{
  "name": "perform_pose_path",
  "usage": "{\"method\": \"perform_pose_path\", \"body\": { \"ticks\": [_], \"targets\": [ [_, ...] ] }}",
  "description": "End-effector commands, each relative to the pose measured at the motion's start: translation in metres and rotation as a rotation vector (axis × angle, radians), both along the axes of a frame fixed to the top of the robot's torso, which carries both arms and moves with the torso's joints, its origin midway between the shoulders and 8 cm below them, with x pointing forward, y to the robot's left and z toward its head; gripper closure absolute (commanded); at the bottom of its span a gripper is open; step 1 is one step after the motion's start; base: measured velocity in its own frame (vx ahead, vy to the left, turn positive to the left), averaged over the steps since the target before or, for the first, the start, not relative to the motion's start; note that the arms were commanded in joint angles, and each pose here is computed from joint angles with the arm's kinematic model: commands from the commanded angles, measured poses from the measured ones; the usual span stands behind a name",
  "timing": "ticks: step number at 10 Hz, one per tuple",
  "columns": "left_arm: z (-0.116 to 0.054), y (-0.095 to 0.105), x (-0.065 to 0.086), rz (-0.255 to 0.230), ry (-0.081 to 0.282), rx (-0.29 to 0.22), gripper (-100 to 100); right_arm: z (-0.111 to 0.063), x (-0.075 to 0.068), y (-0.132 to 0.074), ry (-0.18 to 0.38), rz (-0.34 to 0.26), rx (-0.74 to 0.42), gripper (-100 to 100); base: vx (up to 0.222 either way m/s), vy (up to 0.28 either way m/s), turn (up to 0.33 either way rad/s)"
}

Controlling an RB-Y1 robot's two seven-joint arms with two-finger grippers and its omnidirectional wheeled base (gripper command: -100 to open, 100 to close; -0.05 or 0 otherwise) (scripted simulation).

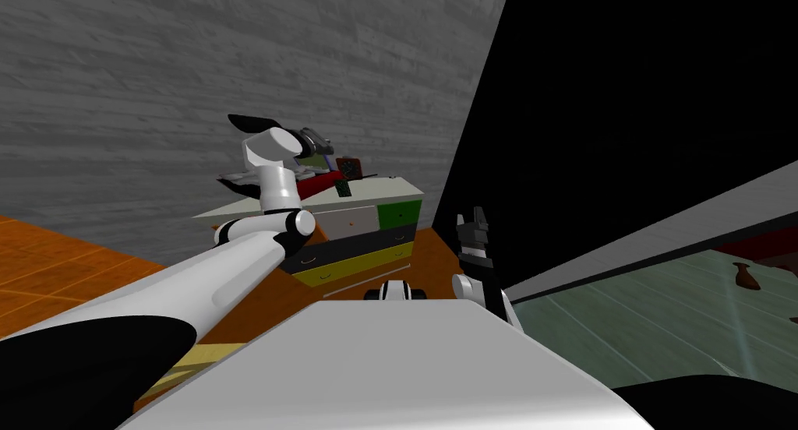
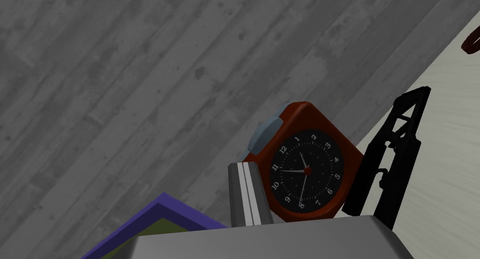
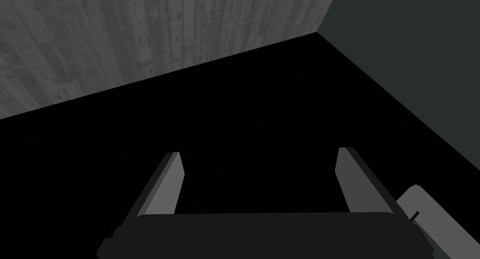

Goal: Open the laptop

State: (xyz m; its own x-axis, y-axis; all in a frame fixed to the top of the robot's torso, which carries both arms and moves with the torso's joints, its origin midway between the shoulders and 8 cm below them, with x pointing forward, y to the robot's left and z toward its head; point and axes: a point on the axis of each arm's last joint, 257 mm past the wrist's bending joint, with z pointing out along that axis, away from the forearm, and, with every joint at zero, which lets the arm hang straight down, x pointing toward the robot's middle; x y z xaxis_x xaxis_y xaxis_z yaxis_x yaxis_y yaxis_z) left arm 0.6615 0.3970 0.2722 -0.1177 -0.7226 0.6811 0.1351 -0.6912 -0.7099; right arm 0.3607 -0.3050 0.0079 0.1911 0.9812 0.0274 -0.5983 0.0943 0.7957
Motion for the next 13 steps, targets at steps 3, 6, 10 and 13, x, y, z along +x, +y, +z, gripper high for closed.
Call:
{"method": "perform_pose_path", "body": {
  "ticks": [3,6,10,13],
  "targets": [
    [-0.002,0.002,0.003,0.011,-0.089,-0.04,100,0.0,0.0,0.0,0.0,0.0,0.0,0,-0.056,0.019,-0.003],
    [0.001,0.006,0.001,0.024,-0.143,-0.059,100,0.0,0.0,0.0,0.0,0.0,0.0,0,-0.06,0.021,-0.004],
    [0.002,0.002,0.002,0.008,-0.154,-0.086,-100,0.0,0.0,0.0,0.0,0.0,0.0,0,-0.032,0.024,-0.012],
    [0.01,-0.009,0.001,-0.032,-0.13,-0.107,-100,0.0,0.0,0.0,0.0,0.0,0.0,0,0.038,0.103,-0.036]
  ]
}}
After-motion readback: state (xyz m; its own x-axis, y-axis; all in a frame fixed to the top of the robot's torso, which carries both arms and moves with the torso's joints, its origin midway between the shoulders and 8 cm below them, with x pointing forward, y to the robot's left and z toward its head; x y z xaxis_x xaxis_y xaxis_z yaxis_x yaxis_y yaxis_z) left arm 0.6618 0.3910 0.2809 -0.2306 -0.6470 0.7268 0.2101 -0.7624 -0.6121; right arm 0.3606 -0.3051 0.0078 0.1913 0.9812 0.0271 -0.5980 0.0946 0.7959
